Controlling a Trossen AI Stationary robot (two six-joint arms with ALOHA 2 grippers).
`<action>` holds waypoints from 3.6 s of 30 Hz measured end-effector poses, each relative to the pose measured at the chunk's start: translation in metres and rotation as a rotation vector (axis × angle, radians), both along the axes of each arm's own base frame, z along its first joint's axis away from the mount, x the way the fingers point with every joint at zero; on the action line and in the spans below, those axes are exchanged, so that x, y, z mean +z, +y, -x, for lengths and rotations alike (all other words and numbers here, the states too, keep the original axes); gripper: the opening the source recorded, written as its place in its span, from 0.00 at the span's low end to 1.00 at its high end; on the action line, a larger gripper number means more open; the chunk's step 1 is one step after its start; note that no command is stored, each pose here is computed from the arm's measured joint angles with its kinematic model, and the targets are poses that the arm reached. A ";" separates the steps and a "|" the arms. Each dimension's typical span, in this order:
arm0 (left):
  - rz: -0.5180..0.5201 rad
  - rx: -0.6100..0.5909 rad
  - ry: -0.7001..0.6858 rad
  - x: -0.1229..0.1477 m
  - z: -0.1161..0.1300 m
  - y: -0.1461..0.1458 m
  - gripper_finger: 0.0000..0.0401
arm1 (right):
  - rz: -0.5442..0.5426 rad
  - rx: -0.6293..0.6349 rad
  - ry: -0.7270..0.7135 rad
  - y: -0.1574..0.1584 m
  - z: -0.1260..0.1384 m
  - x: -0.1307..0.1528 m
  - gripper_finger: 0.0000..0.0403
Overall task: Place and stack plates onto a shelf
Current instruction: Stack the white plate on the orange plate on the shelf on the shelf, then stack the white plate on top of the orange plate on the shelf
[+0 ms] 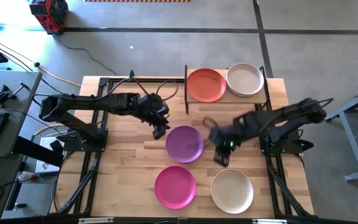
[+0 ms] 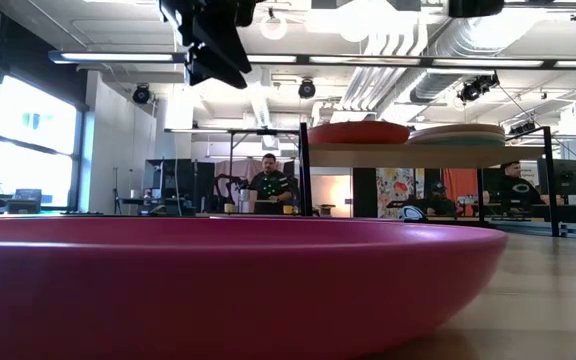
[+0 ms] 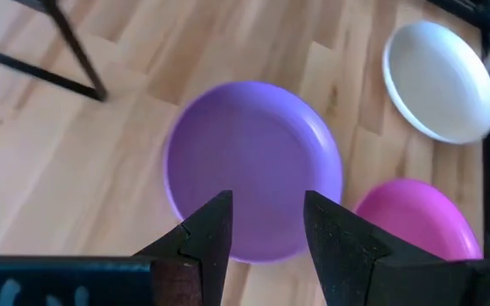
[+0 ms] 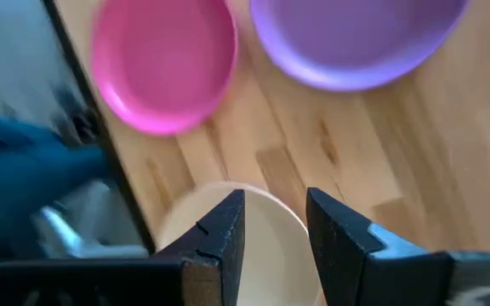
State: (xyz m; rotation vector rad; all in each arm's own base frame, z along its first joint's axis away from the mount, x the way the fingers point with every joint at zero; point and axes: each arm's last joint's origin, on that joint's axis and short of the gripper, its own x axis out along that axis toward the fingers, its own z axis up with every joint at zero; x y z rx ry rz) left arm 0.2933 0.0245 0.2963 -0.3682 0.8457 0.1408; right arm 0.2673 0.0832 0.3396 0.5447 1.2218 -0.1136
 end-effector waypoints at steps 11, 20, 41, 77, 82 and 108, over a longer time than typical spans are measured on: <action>0.029 -0.092 0.000 0.000 -0.001 -0.040 0.33 | 0.172 0.353 0.198 0.082 -0.022 -0.076 0.26; 0.045 -0.121 0.002 0.000 0.000 -0.055 0.33 | 0.264 0.483 0.299 0.100 -0.036 -0.125 0.26; 0.025 -0.086 0.002 0.000 0.000 -0.055 0.33 | 0.314 0.656 0.247 0.103 -0.046 -0.147 0.26; 0.000 -0.086 0.007 0.000 0.001 -0.055 0.33 | 0.219 0.738 0.324 0.081 -0.040 -0.177 0.01; -0.002 -0.087 0.007 0.000 0.001 -0.055 0.33 | 0.222 0.725 0.343 0.077 -0.040 -0.177 0.01; -0.005 -0.088 0.042 -0.002 0.003 -0.054 0.33 | 0.164 0.483 0.304 0.071 -0.026 -0.134 0.00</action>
